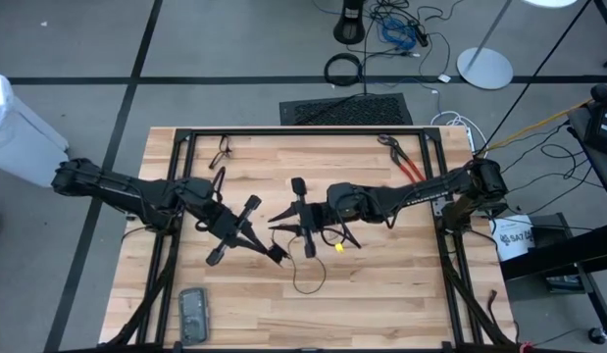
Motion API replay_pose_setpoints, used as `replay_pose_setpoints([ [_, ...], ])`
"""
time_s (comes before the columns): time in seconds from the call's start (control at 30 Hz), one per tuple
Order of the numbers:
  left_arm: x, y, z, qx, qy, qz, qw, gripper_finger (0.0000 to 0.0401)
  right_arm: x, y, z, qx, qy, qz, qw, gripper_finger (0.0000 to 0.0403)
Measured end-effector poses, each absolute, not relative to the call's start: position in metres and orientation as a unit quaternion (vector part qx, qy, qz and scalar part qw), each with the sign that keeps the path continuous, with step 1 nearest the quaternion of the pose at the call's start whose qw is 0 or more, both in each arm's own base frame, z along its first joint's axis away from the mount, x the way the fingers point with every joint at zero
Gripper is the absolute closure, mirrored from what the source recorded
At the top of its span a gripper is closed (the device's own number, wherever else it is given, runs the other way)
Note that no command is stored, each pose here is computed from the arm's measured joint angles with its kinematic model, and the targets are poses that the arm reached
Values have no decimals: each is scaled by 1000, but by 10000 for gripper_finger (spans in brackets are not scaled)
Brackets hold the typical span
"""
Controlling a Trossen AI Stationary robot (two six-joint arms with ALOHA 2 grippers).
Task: Coil cords
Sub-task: Coil the black wire onto the spool
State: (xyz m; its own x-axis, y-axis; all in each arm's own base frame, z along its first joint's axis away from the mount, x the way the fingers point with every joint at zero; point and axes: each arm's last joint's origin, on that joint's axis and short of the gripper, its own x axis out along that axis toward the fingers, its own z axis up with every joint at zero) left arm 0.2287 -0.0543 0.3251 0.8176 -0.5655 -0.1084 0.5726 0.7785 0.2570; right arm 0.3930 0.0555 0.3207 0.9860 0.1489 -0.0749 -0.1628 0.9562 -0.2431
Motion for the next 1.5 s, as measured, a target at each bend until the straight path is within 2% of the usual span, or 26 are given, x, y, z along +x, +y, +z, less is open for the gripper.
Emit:
replay_pose_setpoints([
  [0.33,246,-60,320,150,-25,-339,928,399,394,43,319,-110,34,111,987,351],
  [0.57,251,-62,323,154,-63,-354,920,399,393,23,305,-93,110,99,985,351],
  [0.83,251,-61,331,162,-105,-339,921,399,393,20,301,-48,131,120,983,351],
  [1.13,252,-59,335,161,-113,-289,937,399,389,46,297,-17,157,141,977,351],
  [1.5,240,-53,343,145,-96,-221,960,399,377,72,278,-30,263,39,964,346],
])
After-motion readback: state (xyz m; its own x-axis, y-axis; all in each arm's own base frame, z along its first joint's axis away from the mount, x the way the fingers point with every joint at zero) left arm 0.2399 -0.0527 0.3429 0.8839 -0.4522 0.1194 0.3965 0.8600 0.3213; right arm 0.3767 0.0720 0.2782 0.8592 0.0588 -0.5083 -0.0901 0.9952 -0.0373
